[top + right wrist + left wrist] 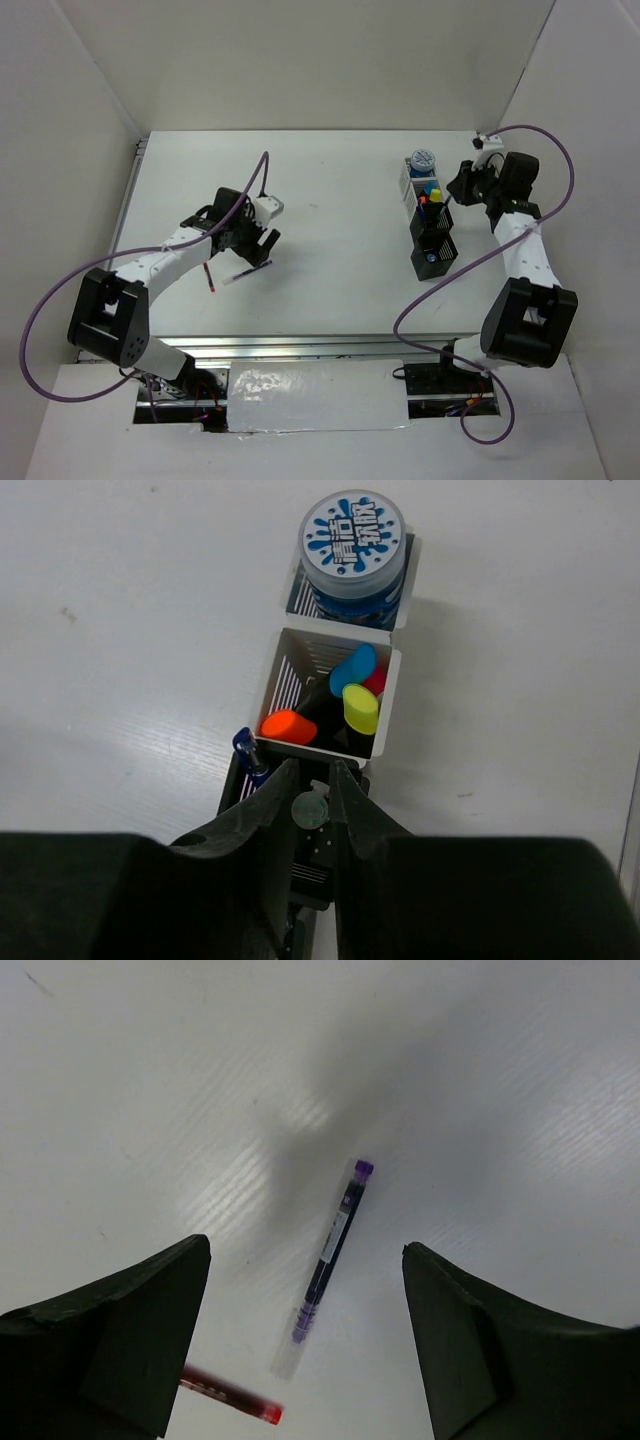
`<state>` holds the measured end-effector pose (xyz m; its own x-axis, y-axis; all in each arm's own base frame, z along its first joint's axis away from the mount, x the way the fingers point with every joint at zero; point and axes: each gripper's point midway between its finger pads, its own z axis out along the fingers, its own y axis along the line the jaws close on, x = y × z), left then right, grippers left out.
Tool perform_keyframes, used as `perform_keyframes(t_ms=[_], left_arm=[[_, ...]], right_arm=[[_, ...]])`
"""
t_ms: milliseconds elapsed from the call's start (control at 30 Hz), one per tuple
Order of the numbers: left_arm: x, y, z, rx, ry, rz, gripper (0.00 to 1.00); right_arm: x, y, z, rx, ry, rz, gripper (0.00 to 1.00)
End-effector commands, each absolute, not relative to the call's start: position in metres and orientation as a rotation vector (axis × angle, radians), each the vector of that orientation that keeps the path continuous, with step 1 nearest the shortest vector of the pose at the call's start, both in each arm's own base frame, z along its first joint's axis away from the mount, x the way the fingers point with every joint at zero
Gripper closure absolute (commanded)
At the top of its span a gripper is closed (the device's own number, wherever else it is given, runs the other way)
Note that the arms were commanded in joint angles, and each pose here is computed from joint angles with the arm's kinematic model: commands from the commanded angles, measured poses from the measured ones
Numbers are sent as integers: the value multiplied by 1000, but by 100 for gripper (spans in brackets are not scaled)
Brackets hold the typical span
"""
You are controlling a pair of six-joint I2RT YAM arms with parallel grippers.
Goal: Sort the stationery into containers
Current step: Place the pen in the storage box, then pick up the pen from the center of the board.
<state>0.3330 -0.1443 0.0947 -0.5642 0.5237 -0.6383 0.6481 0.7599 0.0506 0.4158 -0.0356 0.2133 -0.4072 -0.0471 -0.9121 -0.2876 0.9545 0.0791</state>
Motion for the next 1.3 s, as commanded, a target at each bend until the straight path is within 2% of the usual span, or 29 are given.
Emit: perform_keyframes(t_ms=[0,67,233,433,667,767,800,867,900,933,1000,1067,1100,1200,1267], left_arm=[[327,-129,84,926,2312,-173,11],[322,-126,74,945,2338,-170,19],[310,-119,51,992,2392,-146,27],[309,-122,31,1013,2432,-156,40],[314,-137,18,1046,2443,-180,49],[312,-143,12,1057,2469,-199,58],[312,-145,9,1047,2490,-209,67],[312,-147,6,1022,2520,-228,76],[310,-150,3,994,2547,-251,86],[313,-154,7,969,2559,-267,90],[313,-169,15,901,2588,-387,99],[319,-190,39,831,2575,-528,100],[320,-209,62,761,2543,-709,100],[320,-241,108,444,2540,-1051,100],[316,-253,126,255,2598,-1181,100]], right_arm=[[416,-26,203,-285,1994,271,74],[414,-22,199,-290,2005,284,70],[411,-16,207,-286,1990,290,64],[409,-5,230,-291,1942,302,62],[400,13,271,-340,1853,330,61],[393,22,288,-384,1806,342,61],[391,28,292,-417,1785,354,61],[384,36,303,-464,1744,355,61],[381,41,304,-510,1722,355,61],[379,46,307,-541,1706,354,61],[371,62,315,-637,1653,346,61],[354,90,322,-760,1598,378,60],[349,100,326,-847,1548,347,60],[313,146,317,-1130,1420,343,59],[288,167,313,-1299,1301,322,55]])
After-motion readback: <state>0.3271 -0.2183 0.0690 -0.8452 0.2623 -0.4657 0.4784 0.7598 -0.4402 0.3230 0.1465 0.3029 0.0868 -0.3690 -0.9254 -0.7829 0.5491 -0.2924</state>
